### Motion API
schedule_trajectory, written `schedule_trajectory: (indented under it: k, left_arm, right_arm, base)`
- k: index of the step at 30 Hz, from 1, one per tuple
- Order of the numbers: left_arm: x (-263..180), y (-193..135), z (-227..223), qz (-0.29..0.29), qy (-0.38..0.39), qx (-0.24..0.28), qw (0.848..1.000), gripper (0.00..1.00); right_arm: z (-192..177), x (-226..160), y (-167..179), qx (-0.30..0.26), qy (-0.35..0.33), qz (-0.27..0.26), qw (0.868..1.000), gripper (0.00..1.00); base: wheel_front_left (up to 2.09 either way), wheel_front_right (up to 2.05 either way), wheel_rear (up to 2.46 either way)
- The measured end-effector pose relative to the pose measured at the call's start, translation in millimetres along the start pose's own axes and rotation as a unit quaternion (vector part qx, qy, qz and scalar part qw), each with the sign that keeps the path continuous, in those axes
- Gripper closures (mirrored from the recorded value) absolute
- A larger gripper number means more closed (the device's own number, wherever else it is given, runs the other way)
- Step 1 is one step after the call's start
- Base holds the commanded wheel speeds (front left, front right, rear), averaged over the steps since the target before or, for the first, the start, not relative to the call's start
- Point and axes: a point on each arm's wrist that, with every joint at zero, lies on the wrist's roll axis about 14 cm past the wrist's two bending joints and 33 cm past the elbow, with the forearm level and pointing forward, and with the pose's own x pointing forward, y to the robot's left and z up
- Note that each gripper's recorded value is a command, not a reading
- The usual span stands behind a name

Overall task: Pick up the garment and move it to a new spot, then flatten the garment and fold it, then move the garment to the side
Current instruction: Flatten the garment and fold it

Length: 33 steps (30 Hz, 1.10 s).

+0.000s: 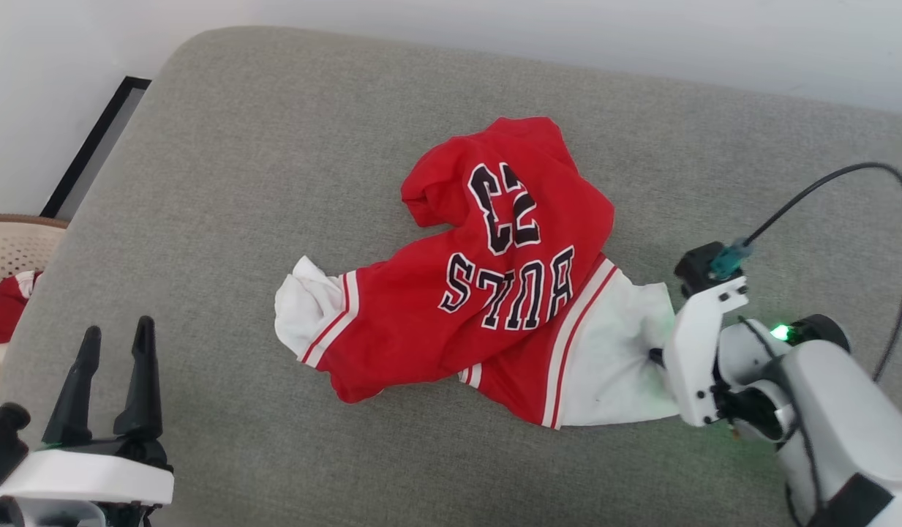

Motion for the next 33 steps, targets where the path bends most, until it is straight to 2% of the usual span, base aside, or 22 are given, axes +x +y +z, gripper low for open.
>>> schedule_trajectory:
  k: [2,11,17,20,21,22,23,29,33]
  left_arm:
    - [-1,2,-1,0.005,-0.002,-0.005,1.0,0.0]
    - [4,-5,-2,-0.006,-0.006,-0.004,1.0,0.0]
    - [7,-19,-8,-0.031,0.005,-0.007,0.999,0.0]
    - [8,-23,-15,-0.04,0.02,-0.004,0.999,0.0]
    - [9,-24,-19,-0.044,0.027,-0.006,0.999,0.0]
    - [9,-25,-24,-0.047,0.037,-0.004,0.998,0.0]
    - [9,-27,-30,-0.052,0.053,-0.005,0.997,0.0]
    - [20,-43,-45,-0.089,0.107,0.003,0.99,0.0]
    - [25,-58,-65,-0.115,0.16,0.01,0.98,0.0]
  right_arm:
    - [2,-6,-6,0.003,0.0,-0.002,1.0,1.0]
    - [6,-58,-86,0.044,-0.013,-0.088,0.995,1.0]
    - [-19,-80,-131,0.104,0.004,-0.144,0.984,1.0]
    - [-27,-77,-135,0.131,0.0,-0.149,0.98,1.0]
    - [-30,-75,-136,0.137,-0.001,-0.15,0.979,0.71]
    - [-31,-73,-136,0.142,-0.006,-0.152,0.978,0.54]
    - [-33,-73,-137,0.142,-0.007,-0.157,0.977,0.0]
    - [-21,-76,-133,0.143,-0.055,-0.162,0.975,0.0]
    - [-4,-91,-132,0.134,-0.116,-0.174,0.969,0.0]
  base:
    - [0.0,0.0,0.0]
    - [0.0,0.0,0.0]
    - [0.0,0.0,0.0]
    - [0.0,0.0,0.0]
    - [0.0,0.0,0.0]
    - [0.0,0.0,0.0]
    - [0.0,0.0,0.0]
    - [0.0,0.0,0.0]
    - [0.0,0.0,0.0]
